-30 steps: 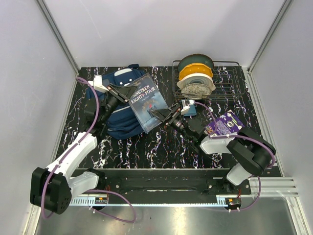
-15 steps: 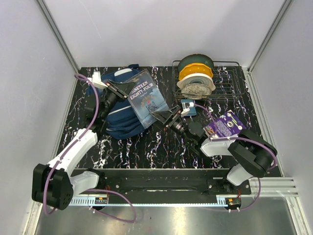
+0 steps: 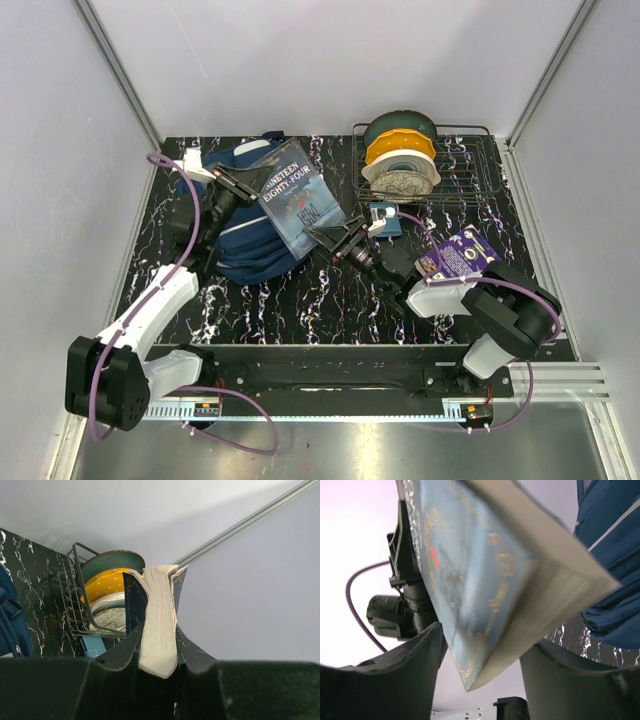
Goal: Pack the student bag
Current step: Pick up the book from the center of the board, then place the book in the student bag.
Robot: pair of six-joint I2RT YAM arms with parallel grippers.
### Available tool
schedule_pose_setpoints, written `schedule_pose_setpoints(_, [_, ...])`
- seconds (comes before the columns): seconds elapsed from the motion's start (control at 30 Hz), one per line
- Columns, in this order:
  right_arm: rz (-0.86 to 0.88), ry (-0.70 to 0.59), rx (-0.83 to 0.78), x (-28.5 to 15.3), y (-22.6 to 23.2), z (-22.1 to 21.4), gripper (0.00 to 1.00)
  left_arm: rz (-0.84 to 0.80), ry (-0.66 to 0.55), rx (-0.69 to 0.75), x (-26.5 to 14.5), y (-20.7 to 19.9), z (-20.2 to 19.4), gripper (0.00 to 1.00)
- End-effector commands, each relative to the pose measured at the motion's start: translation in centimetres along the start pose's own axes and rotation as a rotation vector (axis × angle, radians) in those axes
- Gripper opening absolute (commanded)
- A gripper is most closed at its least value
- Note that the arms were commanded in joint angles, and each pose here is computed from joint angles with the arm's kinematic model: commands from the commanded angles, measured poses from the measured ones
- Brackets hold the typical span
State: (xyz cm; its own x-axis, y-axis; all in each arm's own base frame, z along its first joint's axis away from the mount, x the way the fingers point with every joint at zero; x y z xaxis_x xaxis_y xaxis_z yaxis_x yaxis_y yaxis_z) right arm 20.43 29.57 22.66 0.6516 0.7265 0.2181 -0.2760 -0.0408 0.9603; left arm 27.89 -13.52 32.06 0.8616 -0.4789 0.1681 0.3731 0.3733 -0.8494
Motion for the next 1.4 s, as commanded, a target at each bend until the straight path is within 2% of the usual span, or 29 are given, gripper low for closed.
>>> schedule_pose_setpoints(0.0, [0.341,-0.147,-0.034,0.7,6.5,2.9,0.57,-0.132,-0.024,-0.003,-1.3,-2.5,0.5,0.0])
schedule_pose_setpoints(0.07, [0.345,-0.166,-0.05,0.7,6.6,3.5,0.49,-0.119,-0.021,-0.005,-1.7,-2.3,0.3,0.0])
schedule_pose_setpoints(0.1, [0.345,-0.17,-0.059,0.6,6.7,3.8,0.48,-0.114,-0.02,-0.005,-1.8,-2.2,0.2,0.0])
schedule_pose_setpoints(0.2, [0.364,-0.165,-0.084,0.6,7.1,4.3,0.32,-0.099,-0.011,-0.011,-2.1,-1.7,-0.1,0.0])
schedule_pose_setpoints(0.23, [0.373,-0.16,-0.092,0.6,7.3,4.3,0.33,-0.09,-0.002,-0.017,-2.2,-1.4,-0.4,0.0])
schedule_pose_setpoints(0.27, [0.385,-0.154,-0.1,0.7,7.6,4.3,0.39,-0.088,0.002,-0.021,-2.2,-1.2,-0.5,0.0])
schedule_pose_setpoints(0.3, [0.396,-0.16,-0.113,0.8,8.0,4.5,0.53,-0.087,0.006,-0.027,-2.3,-1.1,-0.6,0.0])
schedule_pose_setpoints(0.33, [0.409,-0.135,-0.127,0.9,8.3,4.3,0.57,-0.079,0.011,-0.04,-2.5,-0.7,-0.9,0.0])
schedule_pose_setpoints(0.47, [0.438,-0.1,-0.152,1.4,9.0,4.2,0.64,-0.067,0.017,-0.058,-2.8,0.0,-1.4,0.0])
schedule_pose_setpoints(0.5, [0.434,-0.098,-0.147,1.6,9.0,4.2,0.61,-0.069,0.021,-0.058,-2.8,-0.1,-1.4,0.0])
schedule_pose_setpoints(0.53, [0.434,-0.098,-0.148,1.7,9.0,4.2,0.48,-0.07,0.024,-0.057,-2.8,-0.1,-1.5,0.0])
schedule_pose_setpoints(0.6, [0.434,-0.089,-0.146,1.7,9.0,4.1,0.35,-0.066,0.023,-0.057,-2.8,-0.1,-1.4,0.0])
schedule_pose_setpoints(0.63, [0.434,-0.087,-0.149,1.7,9.0,4.1,0.18,-0.06,0.024,-0.05,-2.8,-0.1,-1.4,0.0])
schedule_pose_setpoints(0.73, [0.421,-0.075,-0.155,1.2,9.0,4.0,0.02,-0.053,0.037,-0.025,-2.6,-0.3,-1.2,0.0])
schedule_pose_setpoints(0.77, [0.403,-0.087,-0.155,1.0,8.9,4.1,0.0,-0.051,0.046,-0.014,-2.5,-0.3,-1.2,0.0])
schedule_pose_setpoints(0.8, [0.355,-0.098,-0.173,0.6,8.6,4.2,0.0,-0.02,0.065,-0.003,-2.4,-0.2,-1.2,0.14])
schedule_pose_setpoints(0.9, [0.221,-0.14,-0.248,-0.8,8.1,4.8,0.0,0.076,0.106,0.116,-2.7,0.4,-1.1,0.49])
schedule_pose_setpoints(0.93, [0.174,-0.173,-0.264,-1.2,8.0,5.2,0.0,0.105,0.117,0.196,-2.8,0.8,-0.9,0.79])
schedule_pose_setpoints(0.97, [0.107,-0.233,-0.272,-1.6,7.8,5.9,0.0,0.134,0.128,0.237,-3.0,0.9,-0.8,0.88])
schedule_pose_setpoints(1.03, [-0.036,-0.273,-0.358,-3.4,7.6,6.6,0.0,0.214,0.173,0.367,-3.5,1.2,-0.2,0.97])
schedule_pose_setpoints(1.07, [-0.116,-0.341,-0.38,-4.0,7.5,7.4,0.0,0.24,0.186,0.399,-3.7,1.4,-0.1,0.99])
schedule_pose_setpoints(1.1, [-0.213,-0.351,-0.409,-5.3,7.5,7.7,0.0,0.272,0.21,0.426,-3.8,1.7,-0.1,0.99])
schedule_pose_setpoints(1.17, [-0.284,-0.42,-0.445,-6.7,7.6,8.6,0.0,0.279,0.285,0.52,-3.9,2.4,-0.3,0.99])
schedule_pose_setpoints(1.3, [-0.351,-0.432,-0.473,-10.0,8.4,8.8,0.0,0.352,0.567,0.608,-3.0,5.5,-2.2,0.96])
schedule_pose_setpoints(1.37, [-0.363,-0.428,-0.47,-10.8,8.8,8.8,0.0,0.387,0.632,0.675,-2.7,6.1,-3.6,0.96])
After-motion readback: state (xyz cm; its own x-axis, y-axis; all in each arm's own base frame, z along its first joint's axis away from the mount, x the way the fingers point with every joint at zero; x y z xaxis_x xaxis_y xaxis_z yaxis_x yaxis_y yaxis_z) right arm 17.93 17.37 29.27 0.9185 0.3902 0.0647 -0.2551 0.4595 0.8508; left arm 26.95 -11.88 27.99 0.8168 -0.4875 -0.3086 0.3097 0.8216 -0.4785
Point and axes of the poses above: each gripper's point midway between its finger pads, its own x axis out along the fingers, its own y axis along the line the jaws close on, z = x × y, the point moved 9 cm from there along -x, back along the fingers, and after that the axes turned 3 degrees about -x, right-handed, at the moved point
